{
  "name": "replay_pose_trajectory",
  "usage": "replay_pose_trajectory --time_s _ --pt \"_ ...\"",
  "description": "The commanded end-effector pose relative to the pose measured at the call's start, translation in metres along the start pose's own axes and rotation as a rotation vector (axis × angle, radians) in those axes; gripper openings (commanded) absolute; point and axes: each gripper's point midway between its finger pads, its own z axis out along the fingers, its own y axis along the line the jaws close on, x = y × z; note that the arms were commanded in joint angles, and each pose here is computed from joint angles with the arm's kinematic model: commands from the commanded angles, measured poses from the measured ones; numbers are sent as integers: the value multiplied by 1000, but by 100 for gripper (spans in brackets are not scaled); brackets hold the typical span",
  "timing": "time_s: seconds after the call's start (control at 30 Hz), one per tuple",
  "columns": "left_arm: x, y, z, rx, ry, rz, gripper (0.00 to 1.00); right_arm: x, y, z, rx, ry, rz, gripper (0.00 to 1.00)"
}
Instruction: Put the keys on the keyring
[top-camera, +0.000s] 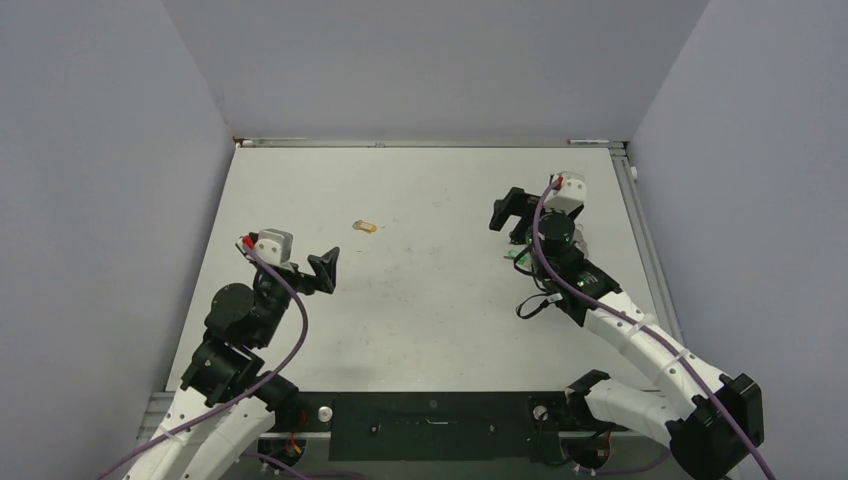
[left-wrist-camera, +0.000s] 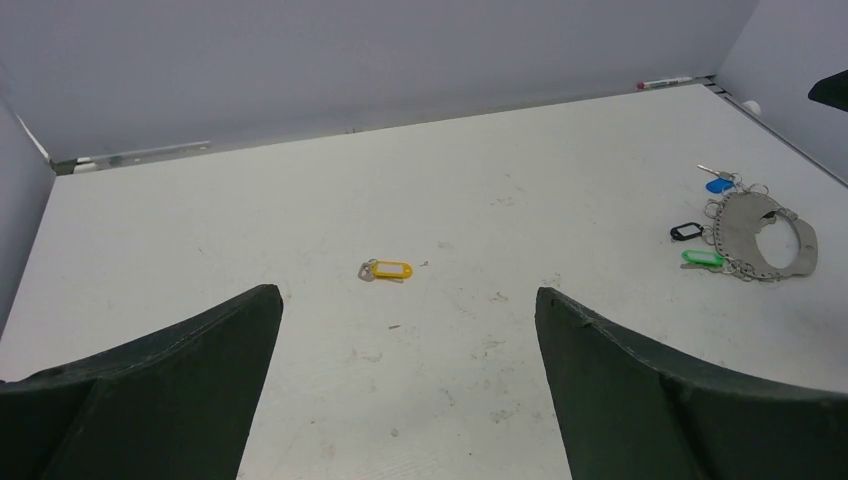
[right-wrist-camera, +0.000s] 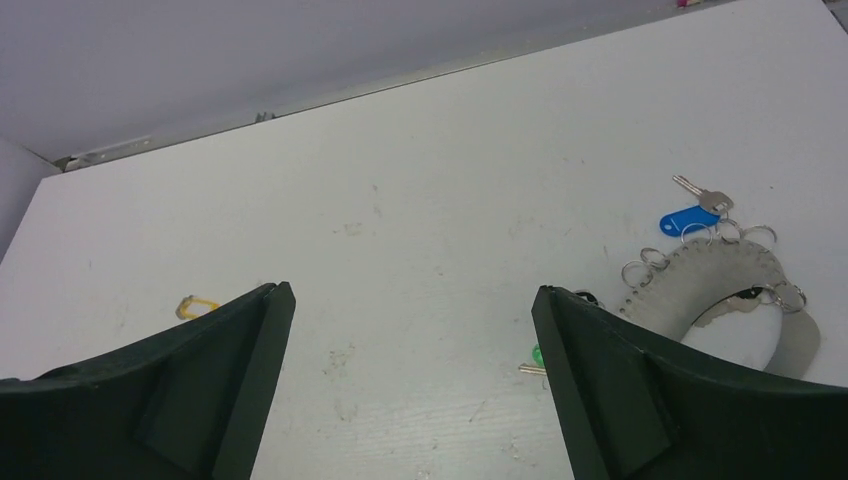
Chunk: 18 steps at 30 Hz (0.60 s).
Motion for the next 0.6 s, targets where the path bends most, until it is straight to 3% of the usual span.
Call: replay_pose_trajectory --time_s 0.0,0.33,0.57 --pt "-13 0 -1 2 -47 4 96 -8 -10 1 82 -22 69 97" --pt "-11 0 0 2 -39 9 96 31 -70 13 450 141 26 95" --pt "-11 -1 -1 9 -40 9 96 63 -106 30 578 276 16 92"
